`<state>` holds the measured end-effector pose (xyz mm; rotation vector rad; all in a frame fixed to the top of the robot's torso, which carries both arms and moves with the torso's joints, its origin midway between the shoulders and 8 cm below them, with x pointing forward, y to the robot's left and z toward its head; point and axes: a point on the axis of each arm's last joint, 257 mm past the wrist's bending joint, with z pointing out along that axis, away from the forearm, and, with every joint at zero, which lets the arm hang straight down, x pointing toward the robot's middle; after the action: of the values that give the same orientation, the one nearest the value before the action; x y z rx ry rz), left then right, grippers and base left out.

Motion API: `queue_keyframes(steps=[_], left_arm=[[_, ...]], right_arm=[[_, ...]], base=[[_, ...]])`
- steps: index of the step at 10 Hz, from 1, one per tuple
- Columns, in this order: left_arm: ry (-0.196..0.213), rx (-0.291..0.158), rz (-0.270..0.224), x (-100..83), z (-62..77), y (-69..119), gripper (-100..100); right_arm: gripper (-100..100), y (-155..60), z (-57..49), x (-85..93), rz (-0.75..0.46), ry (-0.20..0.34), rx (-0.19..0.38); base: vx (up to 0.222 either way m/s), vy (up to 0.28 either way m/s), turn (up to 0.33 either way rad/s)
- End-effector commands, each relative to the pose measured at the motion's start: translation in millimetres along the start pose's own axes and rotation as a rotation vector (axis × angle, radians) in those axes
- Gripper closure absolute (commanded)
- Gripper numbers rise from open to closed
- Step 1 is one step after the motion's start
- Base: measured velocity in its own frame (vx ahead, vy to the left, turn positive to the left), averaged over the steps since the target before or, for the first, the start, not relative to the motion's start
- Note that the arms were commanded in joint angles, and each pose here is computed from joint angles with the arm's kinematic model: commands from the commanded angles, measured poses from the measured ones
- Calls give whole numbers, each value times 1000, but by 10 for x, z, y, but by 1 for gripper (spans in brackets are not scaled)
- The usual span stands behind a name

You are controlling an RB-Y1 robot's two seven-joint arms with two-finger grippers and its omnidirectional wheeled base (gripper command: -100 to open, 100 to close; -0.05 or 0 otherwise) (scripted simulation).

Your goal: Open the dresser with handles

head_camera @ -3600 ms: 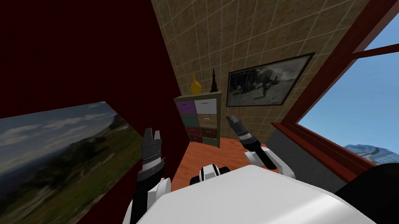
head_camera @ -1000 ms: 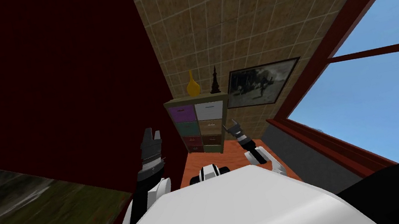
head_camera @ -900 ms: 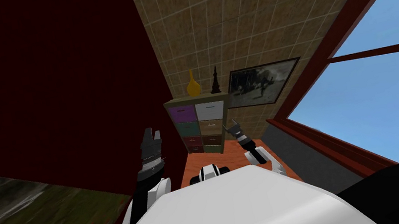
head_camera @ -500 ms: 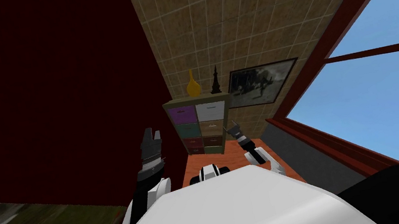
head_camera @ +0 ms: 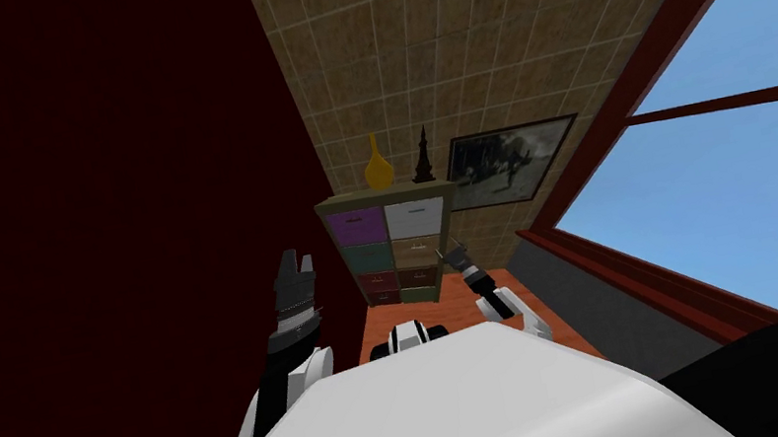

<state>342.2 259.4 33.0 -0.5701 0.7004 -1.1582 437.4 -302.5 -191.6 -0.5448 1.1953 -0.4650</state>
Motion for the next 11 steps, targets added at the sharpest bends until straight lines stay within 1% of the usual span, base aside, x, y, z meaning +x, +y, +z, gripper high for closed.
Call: queue_keyframes(steps=[1,2,3,4,5,6,7,9,10,11], left_arm=[[0,0,0,0,0,0,0],[0,0,0,0,0,0,0],[0,0,0,0,0,0,0],[0,0,0,0,0,0,0],[0,0,0,0,0,0,0],[0,0,0,0,0,0,0],[0,0,0,0,0,0,0],[0,0,0,0,0,0,0],[0,0,0,0,0,0,0],[0,0,0,0,0,0,0]], right_arm=[[-100,59,-20,94,-78,21,-11],[-100,112,-30,175,-114,38,-21],[-100,112,-30,175,-130,38,-21],[-100,168,-41,249,-166,54,-30],[-100,168,-41,249,-177,54,-30],[-100,226,-51,315,-215,69,-39],[-100,226,-51,315,-220,69,-39],[-100,349,-70,423,-279,96,-54],[-100,349,-70,423,-288,96,-55],[-100,413,-77,461,-314,107,-61]], base=[[56,61,-64],[62,53,-107],[52,51,-51],[43,61,-88],[37,62,-50],[37,66,-84],[41,56,-49],[66,65,-92],[48,87,-43],[40,76,-74]])
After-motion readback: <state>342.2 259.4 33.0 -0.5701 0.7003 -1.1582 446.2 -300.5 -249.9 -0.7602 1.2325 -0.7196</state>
